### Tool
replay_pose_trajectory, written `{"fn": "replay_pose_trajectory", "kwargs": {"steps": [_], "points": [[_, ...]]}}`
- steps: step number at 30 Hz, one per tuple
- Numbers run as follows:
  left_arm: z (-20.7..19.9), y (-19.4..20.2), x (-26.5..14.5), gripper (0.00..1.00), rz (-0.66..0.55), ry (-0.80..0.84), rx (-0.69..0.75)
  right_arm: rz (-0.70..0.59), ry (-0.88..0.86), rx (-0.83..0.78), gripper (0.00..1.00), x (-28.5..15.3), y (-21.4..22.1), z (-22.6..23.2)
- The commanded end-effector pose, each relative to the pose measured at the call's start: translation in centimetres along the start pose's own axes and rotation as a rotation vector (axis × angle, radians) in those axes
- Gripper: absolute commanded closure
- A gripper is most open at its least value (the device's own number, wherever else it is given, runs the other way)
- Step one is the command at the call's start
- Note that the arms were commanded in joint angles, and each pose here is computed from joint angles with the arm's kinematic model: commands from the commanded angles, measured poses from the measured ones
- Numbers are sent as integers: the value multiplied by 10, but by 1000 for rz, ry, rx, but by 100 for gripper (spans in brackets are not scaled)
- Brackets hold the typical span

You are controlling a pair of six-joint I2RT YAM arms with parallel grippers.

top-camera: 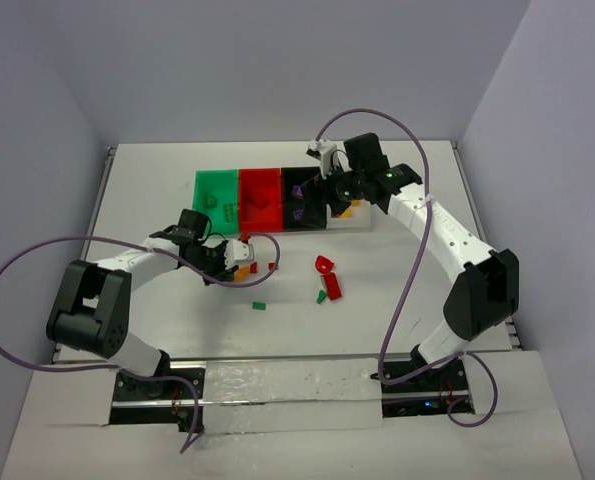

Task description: Sort the legos into containers by color

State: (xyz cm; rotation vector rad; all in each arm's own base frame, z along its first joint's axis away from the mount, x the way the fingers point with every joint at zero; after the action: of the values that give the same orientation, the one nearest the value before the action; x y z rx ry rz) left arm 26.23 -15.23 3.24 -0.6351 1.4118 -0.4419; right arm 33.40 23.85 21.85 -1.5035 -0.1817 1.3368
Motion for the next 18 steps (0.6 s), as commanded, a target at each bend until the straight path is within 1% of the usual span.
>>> {"fn": "replay_pose_trajectory", "kwargs": {"steps": [1,2,4,6,9,11,12,16,18], "points": [[6,-20,1,81,-69,0,3,-5,13,-9,1,1,2,1],[5,-20,1,84,-67,-2,0,-9,16,-9,1,0,2,0],[6,-22,-1,94,-70,-12,-13,-14,12,-13,1,-2,3,1],[5,-24,-6,100,-69,-22,-24,-16,8,-33,1,-4,6,2],[3,-29,-16,100,-86,-30,-46,-13,2,-63,1,-4,10,3],[3,-36,-29,100,-120,-36,-78,-11,-23,-89,3,-3,10,7],[5,-40,-39,100,-152,-42,-103,-10,-34,-107,4,-1,10,10],[17,-63,-102,100,-345,-78,-240,19,-102,-230,14,23,6,39],[21,-75,-128,100,-407,-104,-275,35,-141,-269,22,37,6,54]]}}
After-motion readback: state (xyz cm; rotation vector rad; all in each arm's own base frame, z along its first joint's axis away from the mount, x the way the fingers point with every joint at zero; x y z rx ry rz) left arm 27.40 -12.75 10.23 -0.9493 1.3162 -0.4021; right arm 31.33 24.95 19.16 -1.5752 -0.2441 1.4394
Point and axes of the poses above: each gripper's point midway between its finger pads, its own x axis out along the fingers, its own z axis along the line the jaws close on, y = z × x, the point moved 1 cm from there along -x, back along the fingers, and after that the axes turned 2 degrees about -x, right-handed, at the moved point
